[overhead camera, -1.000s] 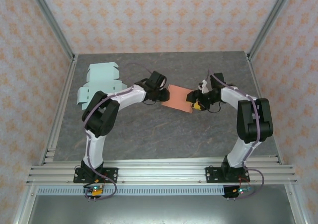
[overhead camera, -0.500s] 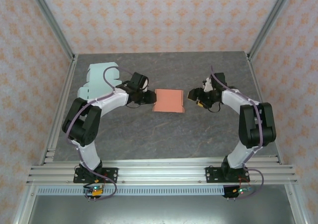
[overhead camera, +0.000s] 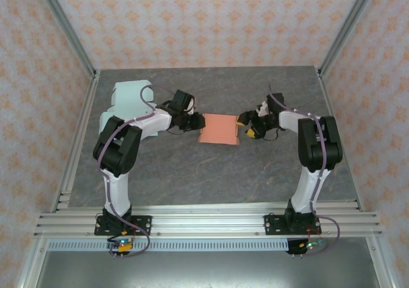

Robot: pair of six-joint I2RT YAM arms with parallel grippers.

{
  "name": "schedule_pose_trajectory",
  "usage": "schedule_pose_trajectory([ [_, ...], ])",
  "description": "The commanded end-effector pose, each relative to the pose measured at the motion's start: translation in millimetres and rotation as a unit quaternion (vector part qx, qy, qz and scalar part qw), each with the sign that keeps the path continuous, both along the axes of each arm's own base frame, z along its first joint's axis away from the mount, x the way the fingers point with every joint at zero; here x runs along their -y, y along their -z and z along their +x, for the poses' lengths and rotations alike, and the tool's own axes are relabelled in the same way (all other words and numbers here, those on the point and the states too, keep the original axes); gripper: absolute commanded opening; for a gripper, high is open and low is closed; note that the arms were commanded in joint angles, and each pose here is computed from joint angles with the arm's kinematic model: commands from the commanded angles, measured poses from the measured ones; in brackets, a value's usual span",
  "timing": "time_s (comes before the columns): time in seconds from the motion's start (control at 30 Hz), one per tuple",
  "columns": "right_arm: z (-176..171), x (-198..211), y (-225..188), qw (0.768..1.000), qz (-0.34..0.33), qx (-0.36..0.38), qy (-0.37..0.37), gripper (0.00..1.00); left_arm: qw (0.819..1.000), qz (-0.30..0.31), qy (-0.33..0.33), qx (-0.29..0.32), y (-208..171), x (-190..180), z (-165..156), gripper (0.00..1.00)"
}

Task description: Fold the paper box

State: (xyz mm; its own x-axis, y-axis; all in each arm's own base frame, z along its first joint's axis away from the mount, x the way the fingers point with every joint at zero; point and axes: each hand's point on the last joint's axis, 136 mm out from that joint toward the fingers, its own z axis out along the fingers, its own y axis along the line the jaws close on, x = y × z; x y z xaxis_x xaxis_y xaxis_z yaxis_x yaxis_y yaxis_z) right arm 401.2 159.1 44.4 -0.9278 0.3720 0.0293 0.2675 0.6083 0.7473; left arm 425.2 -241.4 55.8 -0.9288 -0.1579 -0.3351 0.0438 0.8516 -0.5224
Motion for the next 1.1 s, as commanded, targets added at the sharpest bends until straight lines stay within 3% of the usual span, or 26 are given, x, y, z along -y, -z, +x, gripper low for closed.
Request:
schedule_pose_trajectory([
  [0.0,-6.5,-12.2,19.3,0.999,0.035,-0.034,-0.011,0.65,1.000,0.005,0.002,-0.018,12.4,-3.6,-10.1,0.24],
  [0.2,-7.3,-17.0,11.7,0.998,0.052,-0.026,-0.024,0.61,1.000,0.008,-0.011,-0.023,15.0,-10.5,-18.1,0.15],
  [0.43,-16.1,-9.8,-1.6,0.999,0.036,-0.016,0.003,0.67,0.997,-0.030,0.000,-0.065,22.1,-9.7,-28.3,0.13],
  [0.63,-26.4,-12.4,-5.6,0.998,0.055,-0.028,0.008,0.70,0.993,-0.064,-0.029,-0.094,35.3,-9.0,-30.6,0.11],
  [0.87,-38.8,-31.3,-9.3,0.997,0.039,-0.047,-0.051,0.73,0.994,-0.051,-0.018,-0.095,37.7,-10.9,-31.7,0.11],
  [1.07,-27.6,-52.7,-13.7,0.996,0.072,-0.040,-0.036,0.74,0.995,-0.028,-0.009,-0.096,39.3,-17.7,-39.3,0.11],
])
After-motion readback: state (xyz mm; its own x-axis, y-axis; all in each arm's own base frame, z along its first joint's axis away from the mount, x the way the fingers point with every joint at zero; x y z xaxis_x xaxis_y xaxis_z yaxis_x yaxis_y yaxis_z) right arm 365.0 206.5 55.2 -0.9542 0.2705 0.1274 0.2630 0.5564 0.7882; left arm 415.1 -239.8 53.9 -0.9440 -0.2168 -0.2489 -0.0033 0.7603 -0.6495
